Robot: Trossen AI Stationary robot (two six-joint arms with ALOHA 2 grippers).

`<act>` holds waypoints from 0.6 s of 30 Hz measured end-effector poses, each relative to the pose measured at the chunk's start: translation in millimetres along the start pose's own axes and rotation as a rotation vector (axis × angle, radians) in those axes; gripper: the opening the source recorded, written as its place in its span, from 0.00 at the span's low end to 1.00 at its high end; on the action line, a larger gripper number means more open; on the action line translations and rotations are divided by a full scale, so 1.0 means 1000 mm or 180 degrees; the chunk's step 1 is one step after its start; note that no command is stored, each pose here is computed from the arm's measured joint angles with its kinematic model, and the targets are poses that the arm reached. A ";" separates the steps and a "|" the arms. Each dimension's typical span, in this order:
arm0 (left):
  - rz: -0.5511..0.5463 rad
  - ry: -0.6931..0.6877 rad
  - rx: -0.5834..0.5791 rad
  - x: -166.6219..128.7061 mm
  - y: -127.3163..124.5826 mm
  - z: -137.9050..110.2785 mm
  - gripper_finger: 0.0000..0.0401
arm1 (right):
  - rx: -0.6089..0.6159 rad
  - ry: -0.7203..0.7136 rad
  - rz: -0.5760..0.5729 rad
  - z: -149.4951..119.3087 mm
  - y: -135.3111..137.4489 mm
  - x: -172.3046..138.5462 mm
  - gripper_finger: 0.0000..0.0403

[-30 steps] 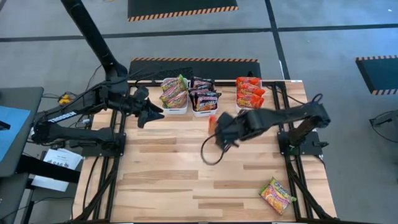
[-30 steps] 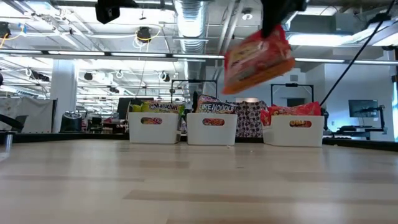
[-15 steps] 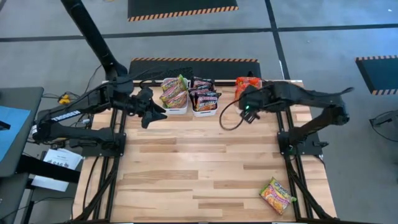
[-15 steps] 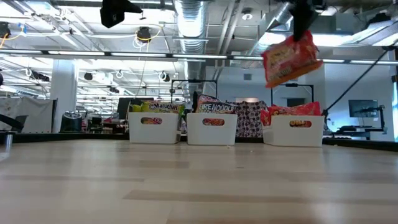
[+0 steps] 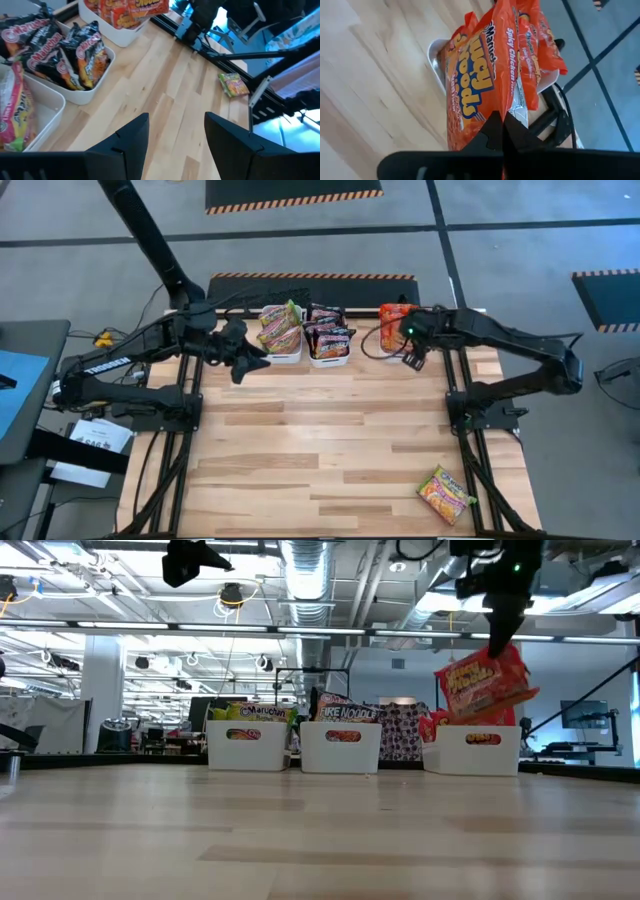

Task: Sort Maruchan noodles
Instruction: Put the orange noodle pack into the right white bin

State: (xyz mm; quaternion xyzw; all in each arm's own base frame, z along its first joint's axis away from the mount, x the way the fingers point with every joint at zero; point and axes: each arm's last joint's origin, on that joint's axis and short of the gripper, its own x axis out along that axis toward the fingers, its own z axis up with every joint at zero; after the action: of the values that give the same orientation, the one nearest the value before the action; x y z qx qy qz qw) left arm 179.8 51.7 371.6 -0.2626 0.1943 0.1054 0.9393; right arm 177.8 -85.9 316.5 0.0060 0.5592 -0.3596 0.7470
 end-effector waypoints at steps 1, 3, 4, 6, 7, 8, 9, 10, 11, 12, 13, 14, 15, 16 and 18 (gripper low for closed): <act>0.0023 -0.0010 0.0001 0.000 0.000 0.000 0.45 | -0.0023 -0.0008 0.0016 0.001 -0.002 0.004 0.01; 0.0038 -0.0019 0.0000 0.000 0.000 0.000 0.45 | -0.0084 -0.0011 0.0083 0.004 -0.006 0.013 0.01; 0.0039 -0.0019 0.0000 0.000 0.000 0.000 0.45 | -0.0114 -0.0001 0.0104 0.006 -0.007 0.017 0.01; 0.0040 -0.0020 0.0001 0.000 0.000 0.000 0.45 | -0.0165 0.0028 0.0110 0.010 -0.011 0.026 0.01; 0.0040 -0.0020 0.0000 0.000 0.000 0.000 0.45 | -0.0198 0.0053 0.0097 0.012 -0.012 0.030 0.01; 0.0039 -0.0021 -0.0002 0.000 0.000 0.000 0.45 | -0.0224 0.0094 0.0084 0.014 -0.014 0.034 0.01; 0.0039 -0.0021 -0.0012 0.000 0.000 0.000 0.45 | -0.0244 0.0133 0.0075 0.016 -0.015 0.039 0.01; 0.0040 -0.0022 -0.0028 0.000 0.000 0.000 0.45 | -0.0263 0.0167 0.0066 0.018 -0.015 0.044 0.01; 0.0041 -0.0024 -0.0041 0.000 0.000 0.000 0.45 | -0.0284 0.0200 0.0058 0.019 -0.016 0.048 0.01; 0.0042 -0.0024 -0.0048 0.000 0.000 0.000 0.45 | -0.0297 0.0231 0.0051 0.021 -0.017 0.052 0.01; 0.0042 -0.0024 -0.0052 0.000 0.000 0.000 0.45 | -0.0318 0.0261 0.0047 0.023 -0.017 0.057 0.01; 0.0042 -0.0024 -0.0052 0.000 0.000 0.000 0.45 | -0.0330 0.0289 0.0047 0.025 -0.017 0.061 0.01; 0.0042 -0.0024 -0.0055 0.000 0.000 0.000 0.45 | -0.0332 0.0312 0.0046 0.026 -0.016 0.064 0.01; 0.0042 -0.0024 -0.0062 0.000 0.000 0.000 0.45 | -0.0330 0.0321 0.0046 0.027 -0.016 0.067 0.01; 0.0042 -0.0024 -0.0069 0.000 0.000 0.000 0.45 | -0.0322 0.0361 0.0047 0.029 -0.015 0.072 0.01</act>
State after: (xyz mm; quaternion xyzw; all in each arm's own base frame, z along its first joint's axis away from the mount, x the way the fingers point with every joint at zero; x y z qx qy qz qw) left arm 179.8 52.1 371.7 -0.2711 0.1912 0.1147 0.9364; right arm 202.3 -147.0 272.9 -0.0073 0.6180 -0.3245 0.7161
